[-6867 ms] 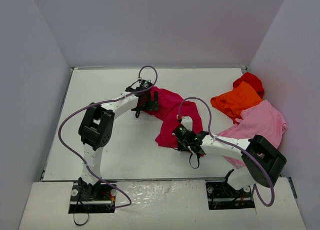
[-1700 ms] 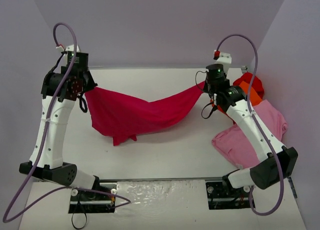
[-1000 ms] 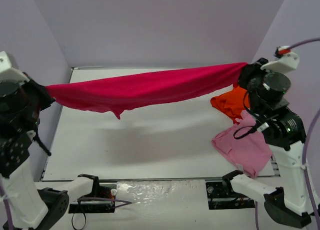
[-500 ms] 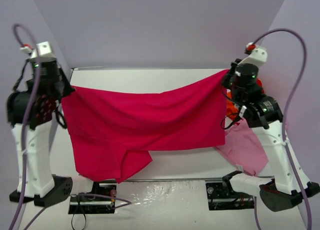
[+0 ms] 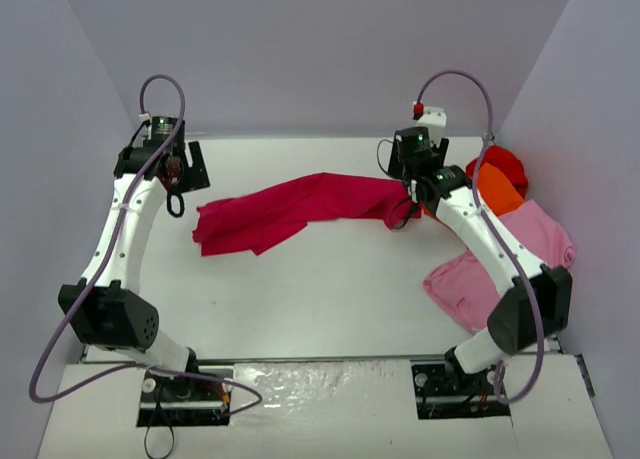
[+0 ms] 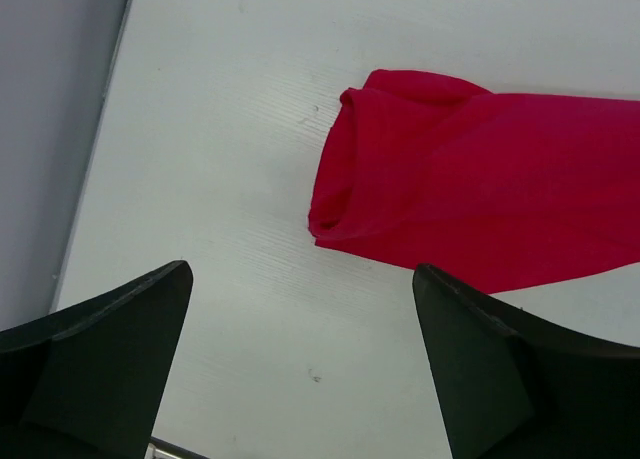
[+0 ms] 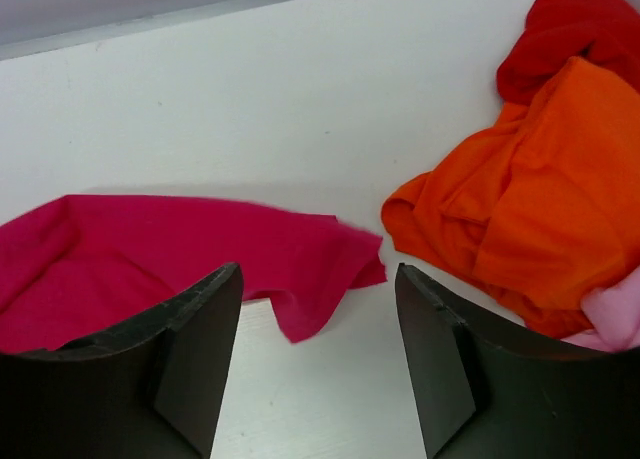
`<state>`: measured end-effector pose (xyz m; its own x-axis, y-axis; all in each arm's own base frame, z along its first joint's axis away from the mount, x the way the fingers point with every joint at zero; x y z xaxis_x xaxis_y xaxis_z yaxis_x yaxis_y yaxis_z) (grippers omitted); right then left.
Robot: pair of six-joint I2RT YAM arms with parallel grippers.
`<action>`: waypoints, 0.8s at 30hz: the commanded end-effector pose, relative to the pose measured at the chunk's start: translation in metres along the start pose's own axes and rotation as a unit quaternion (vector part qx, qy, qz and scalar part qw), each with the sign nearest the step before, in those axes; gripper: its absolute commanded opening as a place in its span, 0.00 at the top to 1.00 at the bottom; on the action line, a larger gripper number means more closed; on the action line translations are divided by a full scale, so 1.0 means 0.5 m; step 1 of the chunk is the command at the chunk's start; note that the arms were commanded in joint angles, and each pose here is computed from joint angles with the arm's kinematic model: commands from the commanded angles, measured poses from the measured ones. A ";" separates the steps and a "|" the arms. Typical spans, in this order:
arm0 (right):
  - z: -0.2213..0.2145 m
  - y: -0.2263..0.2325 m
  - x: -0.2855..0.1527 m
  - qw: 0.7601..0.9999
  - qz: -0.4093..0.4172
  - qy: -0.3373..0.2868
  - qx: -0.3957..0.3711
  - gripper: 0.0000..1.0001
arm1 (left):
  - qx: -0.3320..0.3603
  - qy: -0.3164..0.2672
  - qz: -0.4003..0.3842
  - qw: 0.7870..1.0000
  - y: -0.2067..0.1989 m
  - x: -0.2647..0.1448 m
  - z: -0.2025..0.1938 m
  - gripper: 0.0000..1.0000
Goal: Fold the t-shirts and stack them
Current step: Flatten out the tshirt
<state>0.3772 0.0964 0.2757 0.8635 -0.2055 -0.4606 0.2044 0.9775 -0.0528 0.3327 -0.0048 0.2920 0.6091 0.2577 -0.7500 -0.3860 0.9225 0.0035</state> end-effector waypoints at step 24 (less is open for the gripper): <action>-0.222 0.105 -0.086 0.983 0.158 0.093 0.017 0.46 | -0.070 0.079 -0.187 0.977 -0.159 -0.012 -0.136 0.09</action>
<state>0.3015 0.1412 0.1861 0.7726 0.0528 -0.6327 -0.0086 0.9973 0.0728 0.2928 -0.0633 0.2731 0.6448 -0.0747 -0.7607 -0.2813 0.9022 -0.3270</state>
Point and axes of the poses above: each gripper's point midway between its finger pads, its own x axis out along the fingers, its own y axis along the line the jaws close on, z = x × y, the point moved 5 cm from there along -x, back along the fingers, and after that the axes turned 4 degrees about -x, right-handed, at the moved point
